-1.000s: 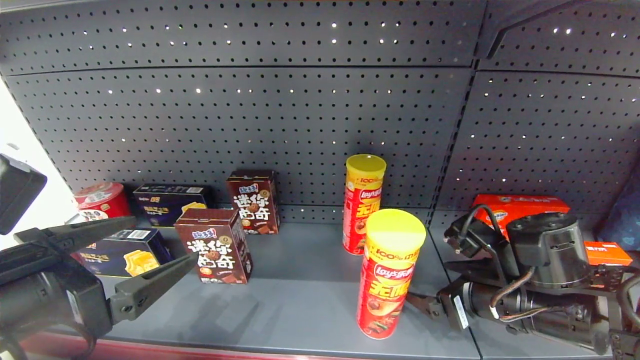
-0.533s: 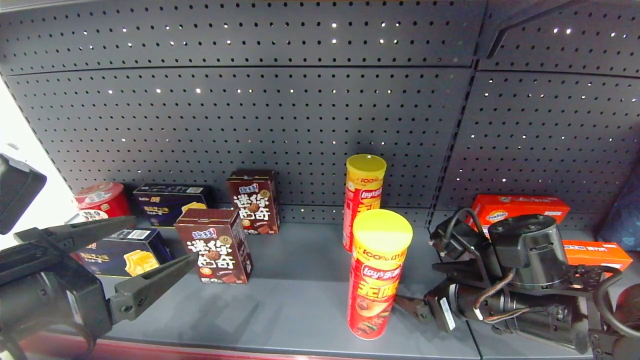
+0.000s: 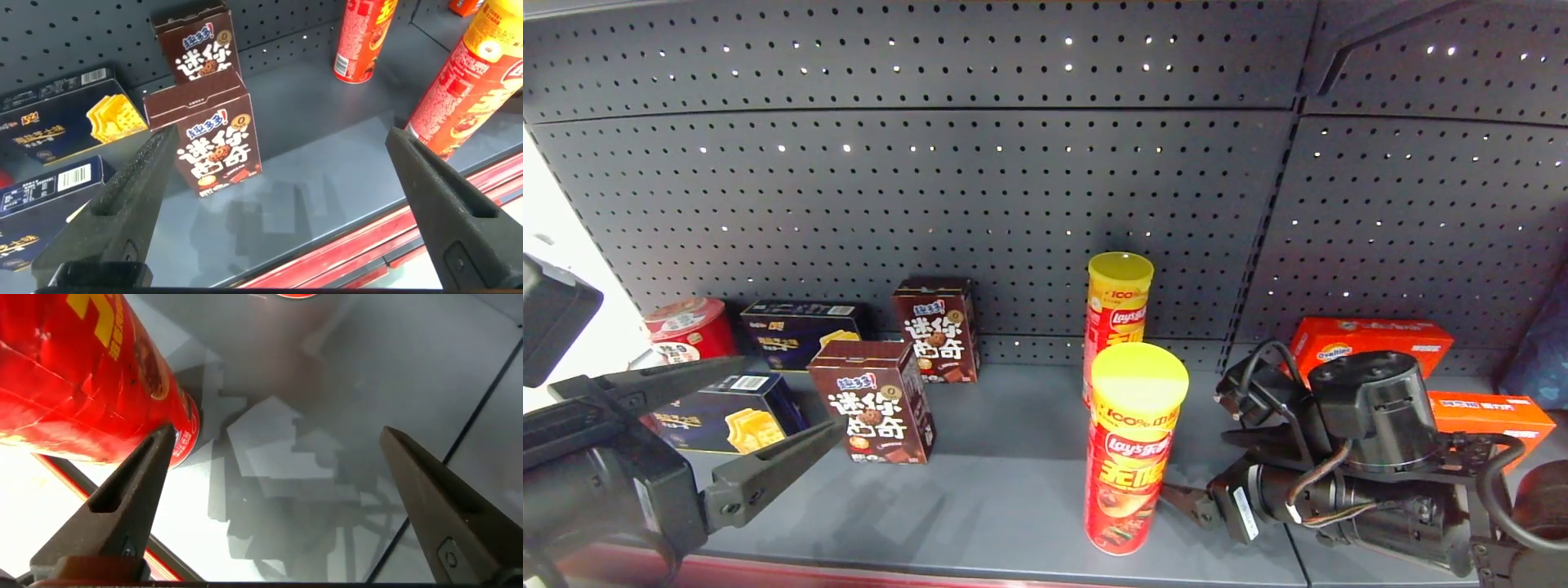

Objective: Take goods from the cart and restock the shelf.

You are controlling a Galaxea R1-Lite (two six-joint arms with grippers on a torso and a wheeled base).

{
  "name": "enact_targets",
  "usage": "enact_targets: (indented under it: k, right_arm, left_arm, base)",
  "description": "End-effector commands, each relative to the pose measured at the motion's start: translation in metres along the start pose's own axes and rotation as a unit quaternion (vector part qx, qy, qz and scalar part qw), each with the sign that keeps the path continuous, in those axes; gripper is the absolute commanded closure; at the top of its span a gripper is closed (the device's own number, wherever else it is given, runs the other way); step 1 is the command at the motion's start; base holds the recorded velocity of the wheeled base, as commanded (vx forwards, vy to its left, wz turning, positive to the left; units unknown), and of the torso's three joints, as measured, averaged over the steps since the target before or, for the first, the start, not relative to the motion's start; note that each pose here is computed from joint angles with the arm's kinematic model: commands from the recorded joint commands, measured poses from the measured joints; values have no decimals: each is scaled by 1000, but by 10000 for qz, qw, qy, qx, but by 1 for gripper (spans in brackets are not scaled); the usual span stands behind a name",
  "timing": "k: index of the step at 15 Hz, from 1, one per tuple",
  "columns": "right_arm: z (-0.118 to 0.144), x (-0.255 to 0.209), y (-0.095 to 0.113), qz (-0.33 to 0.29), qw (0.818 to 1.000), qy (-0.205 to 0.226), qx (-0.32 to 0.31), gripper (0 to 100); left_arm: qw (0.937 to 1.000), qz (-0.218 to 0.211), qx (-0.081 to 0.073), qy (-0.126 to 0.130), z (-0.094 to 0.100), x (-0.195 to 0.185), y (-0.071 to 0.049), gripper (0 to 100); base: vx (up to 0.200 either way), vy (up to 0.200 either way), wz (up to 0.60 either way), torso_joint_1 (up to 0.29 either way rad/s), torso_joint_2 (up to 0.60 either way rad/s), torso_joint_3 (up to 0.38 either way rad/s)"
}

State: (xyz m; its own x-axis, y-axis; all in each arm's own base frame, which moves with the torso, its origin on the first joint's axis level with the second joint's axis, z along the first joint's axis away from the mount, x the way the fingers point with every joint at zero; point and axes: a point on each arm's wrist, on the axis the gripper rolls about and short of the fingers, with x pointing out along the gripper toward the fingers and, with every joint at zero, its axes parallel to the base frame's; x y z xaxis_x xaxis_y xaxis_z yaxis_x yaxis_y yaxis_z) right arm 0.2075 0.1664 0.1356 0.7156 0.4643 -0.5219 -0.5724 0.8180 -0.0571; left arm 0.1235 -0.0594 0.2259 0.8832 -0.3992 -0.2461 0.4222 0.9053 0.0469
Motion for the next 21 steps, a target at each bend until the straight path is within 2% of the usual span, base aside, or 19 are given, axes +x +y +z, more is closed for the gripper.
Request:
enact_targets:
  k: [1,8,10,12,13,14,15,16,17,18,20,21]
  right_arm:
    - [-1,2,1,16,10000,2,-11,0]
    - [-1,0,2,-43,10000,-38,-16,0]
    - [9,-17,-2,-86,9992,-386,56,0]
    - [23,-46,-6,-261,9949,-920,327,0]
    - [29,-75,-12,-407,9883,-1362,550,0]
    - [28,-95,-23,-671,9821,-1618,686,0]
    - [20,-114,-37,-1021,9753,-1783,813,0]
    - [4,-134,-50,-1478,9660,-1881,980,0]
    - [-18,-153,-58,-1940,9566,-1859,1131,0]
    - [-40,-168,-61,-2360,9474,-1797,1205,0]
    - [-87,-194,-52,-3020,9315,-1659,1168,0]
    - [-97,-199,-47,-3089,9300,-1629,1144,0]
  left_arm:
    - [10000,1,0,14,0,1,0,0]
    - [10000,2,-8,-9,0,-1,0,0]
    - [9999,15,-4,-131,2,-7,0,0]
    - [9990,43,-7,-436,5,-23,1,0]
    - [9976,122,-27,-686,-3,-44,2,0]
    - [9964,331,-63,-776,-17,-59,3,0]
    - [9938,697,-221,-836,-37,-74,4,0]
    - [9883,1166,-476,-856,-62,-87,5,0]
    - [9833,1497,-606,-838,-83,-99,6,0]
    - [9799,1711,-665,-784,-99,-108,5,0]
    - [9756,2015,-704,-524,-124,-123,1,0]
    - [9743,2088,-719,-455,-129,-125,0,0]
  base:
    - [0,0,0,0,0,0]
    - [0,0,0,0,0,0]
    - [0,0,0,0,0,0]
    - [0,0,0,0,0,0]
    - [0,0,0,0,0,0]
    - [0,0,0,0,0,0]
    - [0,0,0,0,0,0]
    - [0,0,0,0,0,0]
    - [0,0,0,0,0,0]
    - [0,0,0,0,0,0]
    - [0,0,0,0,0,0]
    - [0,0,0,0,0,0]
